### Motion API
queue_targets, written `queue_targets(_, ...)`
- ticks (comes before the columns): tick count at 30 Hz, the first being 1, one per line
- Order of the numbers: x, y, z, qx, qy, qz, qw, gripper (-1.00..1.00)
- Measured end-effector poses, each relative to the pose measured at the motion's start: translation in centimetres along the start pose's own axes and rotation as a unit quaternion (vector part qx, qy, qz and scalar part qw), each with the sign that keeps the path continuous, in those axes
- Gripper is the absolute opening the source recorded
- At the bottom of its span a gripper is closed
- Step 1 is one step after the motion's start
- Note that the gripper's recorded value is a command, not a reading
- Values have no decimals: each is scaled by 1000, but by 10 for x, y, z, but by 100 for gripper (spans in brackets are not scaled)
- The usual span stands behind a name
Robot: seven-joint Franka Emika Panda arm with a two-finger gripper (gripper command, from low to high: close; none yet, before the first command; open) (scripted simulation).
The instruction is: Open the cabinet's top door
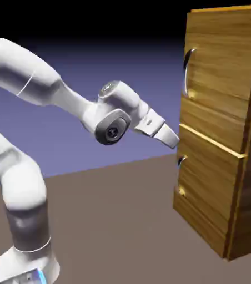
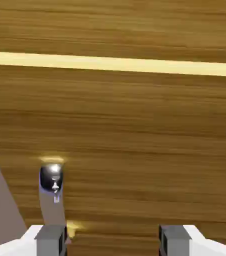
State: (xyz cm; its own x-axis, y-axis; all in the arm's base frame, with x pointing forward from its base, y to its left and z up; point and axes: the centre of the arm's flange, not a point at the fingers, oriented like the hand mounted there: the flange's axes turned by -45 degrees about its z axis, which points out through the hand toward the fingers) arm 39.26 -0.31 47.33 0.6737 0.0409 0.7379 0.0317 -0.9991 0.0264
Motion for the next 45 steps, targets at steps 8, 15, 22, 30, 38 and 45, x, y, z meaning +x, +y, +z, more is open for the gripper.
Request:
queue_targets(8, 32, 20, -24, -6, 52, 14, 999, 0)
queue_targets(15, 52, 32, -45, -10, 98, 23, 995, 0)
queue_targets(22, 67, 36, -64, -14, 145, 29, 989, 0)
queue_targets(30, 78, 32, -79, -19, 197, 32, 980, 0)
queue_targets(38, 85, 17, -88, -24, 247, 32, 968, 0)
queue_targets(45, 91, -3, -88, -29, 286, 31, 957, 0)
